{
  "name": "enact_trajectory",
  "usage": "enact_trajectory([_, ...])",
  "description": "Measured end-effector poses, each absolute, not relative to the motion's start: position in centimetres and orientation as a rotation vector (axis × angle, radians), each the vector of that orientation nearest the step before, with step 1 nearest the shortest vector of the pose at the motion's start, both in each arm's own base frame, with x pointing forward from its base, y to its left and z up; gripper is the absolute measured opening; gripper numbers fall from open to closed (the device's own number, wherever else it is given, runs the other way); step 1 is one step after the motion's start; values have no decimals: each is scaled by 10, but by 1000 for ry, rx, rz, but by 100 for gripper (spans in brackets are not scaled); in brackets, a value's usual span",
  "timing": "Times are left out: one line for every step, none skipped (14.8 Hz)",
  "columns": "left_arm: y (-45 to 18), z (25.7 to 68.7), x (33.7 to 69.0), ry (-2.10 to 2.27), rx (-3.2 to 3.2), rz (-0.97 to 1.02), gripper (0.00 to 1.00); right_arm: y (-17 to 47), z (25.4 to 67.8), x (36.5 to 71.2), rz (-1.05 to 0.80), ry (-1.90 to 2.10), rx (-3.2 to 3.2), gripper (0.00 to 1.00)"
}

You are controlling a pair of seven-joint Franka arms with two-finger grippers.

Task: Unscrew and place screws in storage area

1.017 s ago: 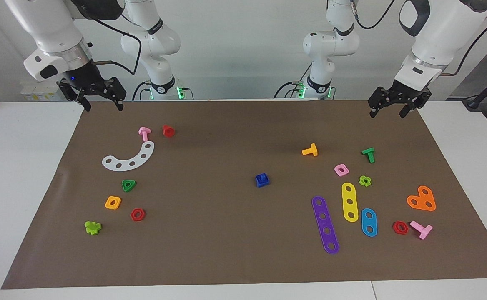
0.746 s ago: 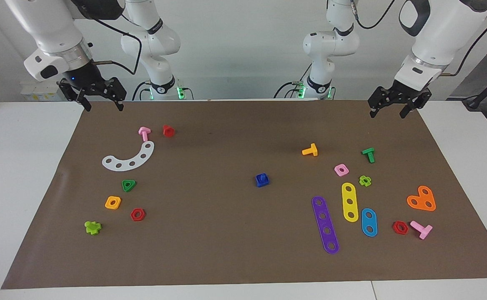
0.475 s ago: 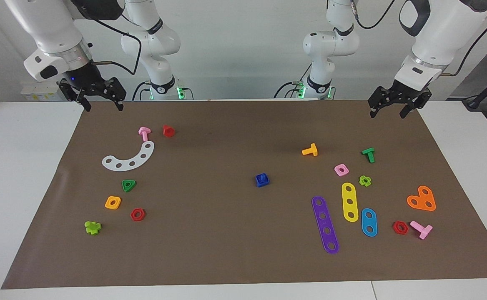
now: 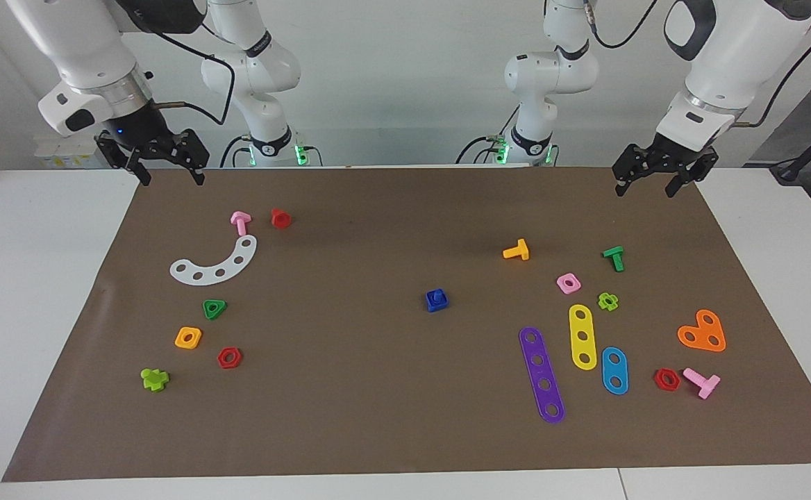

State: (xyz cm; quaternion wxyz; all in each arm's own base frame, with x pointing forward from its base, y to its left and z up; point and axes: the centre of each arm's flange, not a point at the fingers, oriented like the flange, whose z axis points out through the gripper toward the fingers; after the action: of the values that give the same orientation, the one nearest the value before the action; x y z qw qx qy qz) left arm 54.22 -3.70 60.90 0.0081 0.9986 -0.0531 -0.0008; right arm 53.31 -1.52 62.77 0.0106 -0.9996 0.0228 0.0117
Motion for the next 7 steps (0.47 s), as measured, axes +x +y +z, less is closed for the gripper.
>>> enact_trajectory([-41, 607, 541, -170, 3121, -7, 100, -15, 628, 533, 36, 69, -3120, 100])
enact_trajectory([-49, 604, 541, -166, 3121, -6, 100, -13, 628, 533, 36, 66, -3120, 100])
enact_trajectory([-62, 599, 540, -153, 3122, -1, 100, -12, 628, 533, 36, 62, -3120, 100])
enact_trajectory([-78, 594, 538, -144, 3122, 3, 100, -11, 628, 533, 36, 59, -3120, 100])
enact_trajectory([-95, 588, 536, -146, 3122, 1, 100, -11, 628, 533, 36, 58, -3120, 100])
enact_trajectory([-111, 583, 534, -150, 3122, 0, 100, -11, 628, 533, 36, 58, -3120, 100])
enact_trajectory([-124, 578, 532, -147, 3122, 4, 100, -11, 628, 533, 36, 58, -3120, 100])
